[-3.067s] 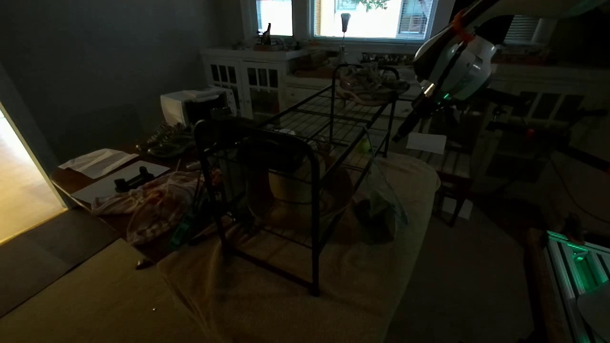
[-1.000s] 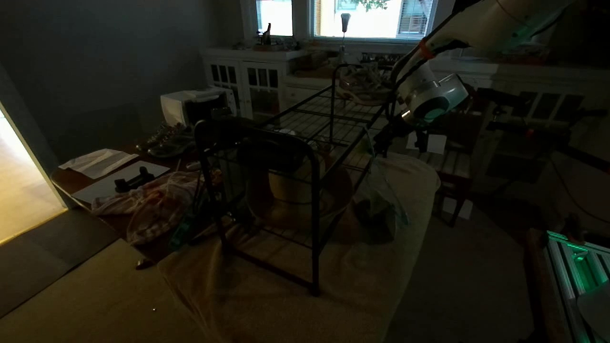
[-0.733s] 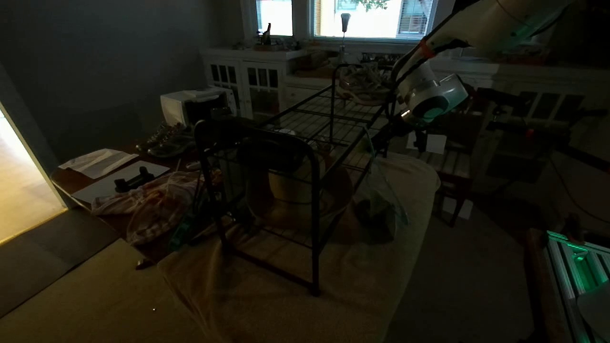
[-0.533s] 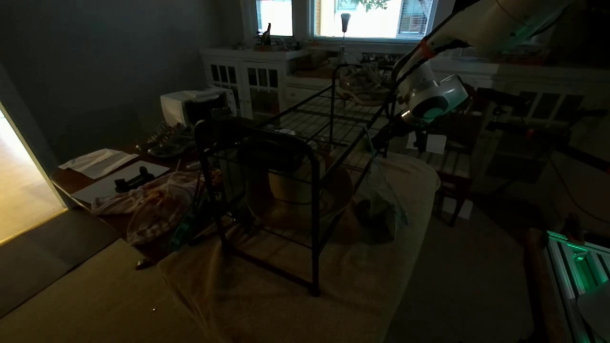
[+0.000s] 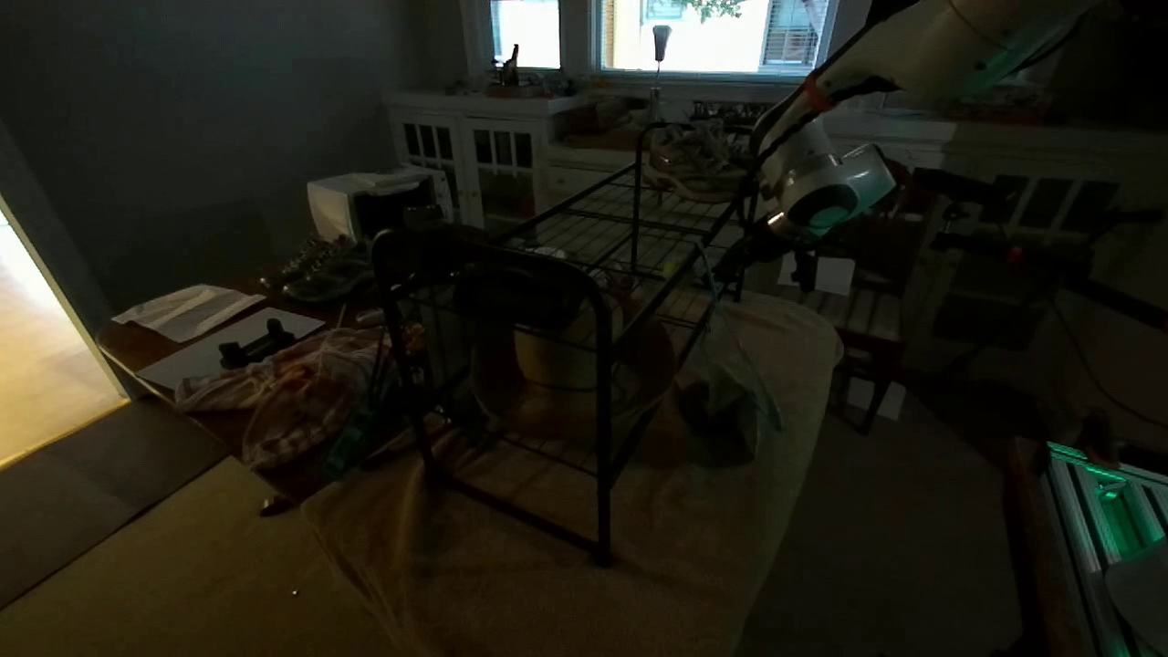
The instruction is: Remove the green ball from the bottom rack and put it on the top rack
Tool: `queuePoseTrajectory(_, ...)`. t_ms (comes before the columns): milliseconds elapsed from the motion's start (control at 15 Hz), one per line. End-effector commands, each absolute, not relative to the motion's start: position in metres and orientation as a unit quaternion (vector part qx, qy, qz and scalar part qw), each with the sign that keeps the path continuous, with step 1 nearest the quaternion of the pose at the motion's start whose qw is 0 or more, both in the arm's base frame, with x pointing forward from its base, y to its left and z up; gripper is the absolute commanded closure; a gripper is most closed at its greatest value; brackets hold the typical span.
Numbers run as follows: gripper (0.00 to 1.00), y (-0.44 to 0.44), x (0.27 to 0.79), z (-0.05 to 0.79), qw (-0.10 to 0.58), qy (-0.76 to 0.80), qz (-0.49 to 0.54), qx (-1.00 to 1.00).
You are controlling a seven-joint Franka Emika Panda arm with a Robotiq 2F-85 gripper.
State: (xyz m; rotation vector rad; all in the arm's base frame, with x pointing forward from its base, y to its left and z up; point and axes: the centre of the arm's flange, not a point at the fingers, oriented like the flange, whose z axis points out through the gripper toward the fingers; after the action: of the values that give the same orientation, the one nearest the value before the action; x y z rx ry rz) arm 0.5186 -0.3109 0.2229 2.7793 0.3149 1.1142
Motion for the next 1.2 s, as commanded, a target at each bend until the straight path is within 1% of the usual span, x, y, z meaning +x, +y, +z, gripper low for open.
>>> queuePoseTrajectory(0,1.0,-0.303,0.518,0.221,0.058,0.108,0.381,0.916)
queuePoseTrajectory(267,1.0,-0.302,0.518,0.222,0.057,0.108,0.379,0.917)
queuePoseTrajectory(333,0.77,-0.301,0.517,0.222,0.055,0.105,0.377,0.918)
queuePoseTrajectory(400,0.73,-0.299,0.515,0.225,0.051,0.109,0.377,0.918)
queuePoseTrajectory(467,0.67,-0.296,0.514,0.227,0.05,0.107,0.379,0.918)
queuePoseTrajectory(867,0.22,-0.287,0.504,0.242,0.053,0.09,0.377,0.92)
queuePoseTrajectory(933,0.13,-0.287,0.502,0.244,0.052,0.084,0.374,0.922)
queuePoseTrajectory(1067,0.0,-0.289,0.499,0.248,0.054,0.068,0.376,0.922)
queuePoseTrajectory(1133,0.0,-0.289,0.498,0.249,0.054,0.064,0.376,0.923)
